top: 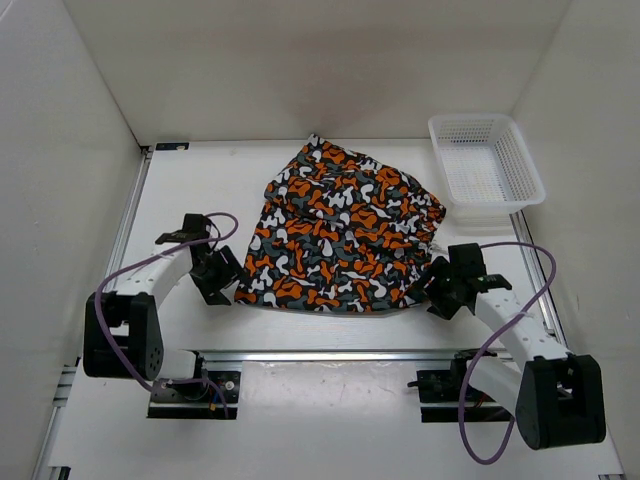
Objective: Fold and stack the shorts
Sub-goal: Fold the shorts
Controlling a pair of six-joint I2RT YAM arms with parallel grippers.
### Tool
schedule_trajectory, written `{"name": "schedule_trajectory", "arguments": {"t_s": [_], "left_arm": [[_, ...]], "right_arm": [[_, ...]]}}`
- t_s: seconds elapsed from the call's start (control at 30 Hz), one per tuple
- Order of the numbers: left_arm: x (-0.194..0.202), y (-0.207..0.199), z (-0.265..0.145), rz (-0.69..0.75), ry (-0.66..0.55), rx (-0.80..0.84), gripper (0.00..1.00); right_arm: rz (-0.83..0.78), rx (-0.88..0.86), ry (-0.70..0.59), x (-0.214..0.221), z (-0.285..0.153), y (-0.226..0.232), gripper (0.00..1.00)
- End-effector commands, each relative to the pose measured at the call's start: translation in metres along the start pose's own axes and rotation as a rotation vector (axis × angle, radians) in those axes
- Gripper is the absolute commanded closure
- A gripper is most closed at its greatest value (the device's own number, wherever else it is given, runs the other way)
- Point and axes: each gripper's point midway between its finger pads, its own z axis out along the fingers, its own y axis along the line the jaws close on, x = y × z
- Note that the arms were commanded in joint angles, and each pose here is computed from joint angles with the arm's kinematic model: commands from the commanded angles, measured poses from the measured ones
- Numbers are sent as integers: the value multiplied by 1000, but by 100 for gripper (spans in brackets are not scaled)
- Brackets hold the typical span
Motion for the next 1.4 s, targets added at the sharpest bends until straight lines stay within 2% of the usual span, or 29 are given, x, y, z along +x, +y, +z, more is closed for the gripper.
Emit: {"name": "schedule_trajectory", "arguments": {"t_s": [0.0,0.13,0.27,0.33,0.37,0.4,0.43,0.47,0.7,0.83,0.9,0.93,1.03,1.07,1.13,1.17,1.23,1.33,1.37], "left_arm": [[-4,-4,7,-36,-10,21,23],[-12,-5,24,-52,0,14,23],[-14,-9,43,-51,45,19,26],[-19,-14,45,-41,42,13,45],[-20,-14,47,-42,45,10,59],[-23,-17,46,-40,38,16,89],[-27,-20,45,-37,33,20,90],[-28,-25,43,-35,35,38,90],[-53,-67,-5,19,-82,170,90],[-83,-90,-74,31,-211,244,90],[-103,-113,-126,53,-314,300,90],[-114,-136,-171,81,-405,369,90],[-118,-160,-237,97,-518,453,90],[-117,-171,-286,108,-626,526,90],[-111,-178,-328,125,-712,590,90],[-106,-180,-367,143,-803,639,90],[-95,-180,-403,163,-885,689,90],[-62,-171,-468,214,-1054,756,90],[-40,-166,-493,238,-1111,797,90]], "right_arm": [[24,-37,-18,-9,7,10,26],[16,-20,-30,-15,18,9,27],[15,-17,-39,-20,26,11,33],[16,-8,-46,-21,29,9,50],[16,-8,-45,-21,29,9,62],[7,-9,-47,-23,27,11,73],[5,-22,-59,-28,25,17,91],[5,-18,-55,-29,23,18,98],[-68,-46,-159,-58,-14,41,100],[-162,-115,-217,-81,-44,71,100],[-216,-200,-268,-102,-74,108,100],[-257,-252,-320,-120,-104,134,100],[-355,-342,-382,-140,-153,172,100],[-377,-391,-430,-149,-186,191,100],[-418,-497,-462,-145,-225,210,100],[-440,-571,-509,-143,-258,221,100],[-482,-650,-544,-135,-292,229,100],[-540,-713,-614,-122,-347,229,100],[-571,-727,-656,-117,-368,226,100]]}}
